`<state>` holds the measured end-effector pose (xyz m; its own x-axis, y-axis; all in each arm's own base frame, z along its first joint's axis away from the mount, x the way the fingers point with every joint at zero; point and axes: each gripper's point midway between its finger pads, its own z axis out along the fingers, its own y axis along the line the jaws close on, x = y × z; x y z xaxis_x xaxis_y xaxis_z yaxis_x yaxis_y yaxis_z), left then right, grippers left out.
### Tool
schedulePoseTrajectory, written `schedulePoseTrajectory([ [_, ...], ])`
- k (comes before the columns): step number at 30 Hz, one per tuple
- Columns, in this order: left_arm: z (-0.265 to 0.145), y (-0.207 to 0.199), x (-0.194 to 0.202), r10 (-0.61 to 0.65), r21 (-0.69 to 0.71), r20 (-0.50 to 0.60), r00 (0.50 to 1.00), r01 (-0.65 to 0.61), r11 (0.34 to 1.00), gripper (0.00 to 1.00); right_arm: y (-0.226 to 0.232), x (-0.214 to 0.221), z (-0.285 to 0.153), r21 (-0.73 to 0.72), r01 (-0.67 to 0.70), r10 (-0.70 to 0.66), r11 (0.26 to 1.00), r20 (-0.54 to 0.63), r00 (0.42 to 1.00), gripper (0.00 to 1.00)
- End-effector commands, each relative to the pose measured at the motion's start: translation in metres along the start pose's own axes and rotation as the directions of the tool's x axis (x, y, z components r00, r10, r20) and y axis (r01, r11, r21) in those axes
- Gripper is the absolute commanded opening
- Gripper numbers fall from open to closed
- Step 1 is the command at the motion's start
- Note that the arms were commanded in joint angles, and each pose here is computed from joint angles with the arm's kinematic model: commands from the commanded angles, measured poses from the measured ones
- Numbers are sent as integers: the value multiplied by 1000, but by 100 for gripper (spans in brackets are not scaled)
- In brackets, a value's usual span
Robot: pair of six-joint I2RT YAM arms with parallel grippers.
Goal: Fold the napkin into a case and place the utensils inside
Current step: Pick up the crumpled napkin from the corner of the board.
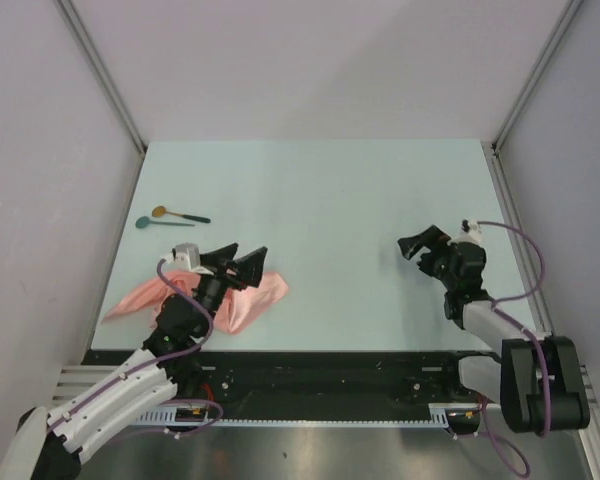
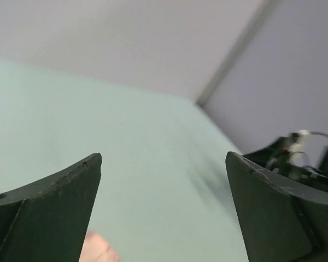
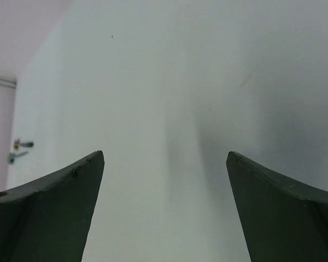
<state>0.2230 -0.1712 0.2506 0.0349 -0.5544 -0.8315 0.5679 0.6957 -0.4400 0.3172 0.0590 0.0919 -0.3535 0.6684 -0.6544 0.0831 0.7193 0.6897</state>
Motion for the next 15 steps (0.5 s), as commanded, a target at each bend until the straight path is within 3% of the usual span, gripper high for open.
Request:
schedulePoseTrajectory([
  [1,-22,88,7,-83,-582,-98,992,10,813,100,23,7,28,54,202,-196,978,-99,976,100],
  [2,-40,102,21,-121,-666,-161,980,-17,745,100,32,39,36,10,242,-234,970,-211,949,100],
  [3,-37,98,3,-121,-685,-132,984,-2,728,99,58,39,46,-49,263,-267,964,-228,936,100],
  [5,-34,96,-6,-78,-674,-187,979,-70,736,99,76,97,58,-120,337,-357,934,-375,856,100],
  [7,-34,97,-8,-64,-676,-231,971,-112,728,100,113,120,76,-179,386,-424,905,-450,786,98],
  [8,-44,101,-10,-107,-732,-245,963,-111,672,100,124,133,81,-210,402,-452,891,-473,756,98],
  [9,-54,111,-1,-130,-784,-284,950,-152,602,100,123,173,79,-246,425,-487,871,-548,680,97],
  [11,-83,129,6,-199,-870,-314,928,-198,451,99,159,193,86,-344,380,-512,859,-559,651,93],
  [15,-99,150,45,-348,-877,-454,820,-344,335,100,182,243,87,-421,324,-528,847,-597,603,88],
])
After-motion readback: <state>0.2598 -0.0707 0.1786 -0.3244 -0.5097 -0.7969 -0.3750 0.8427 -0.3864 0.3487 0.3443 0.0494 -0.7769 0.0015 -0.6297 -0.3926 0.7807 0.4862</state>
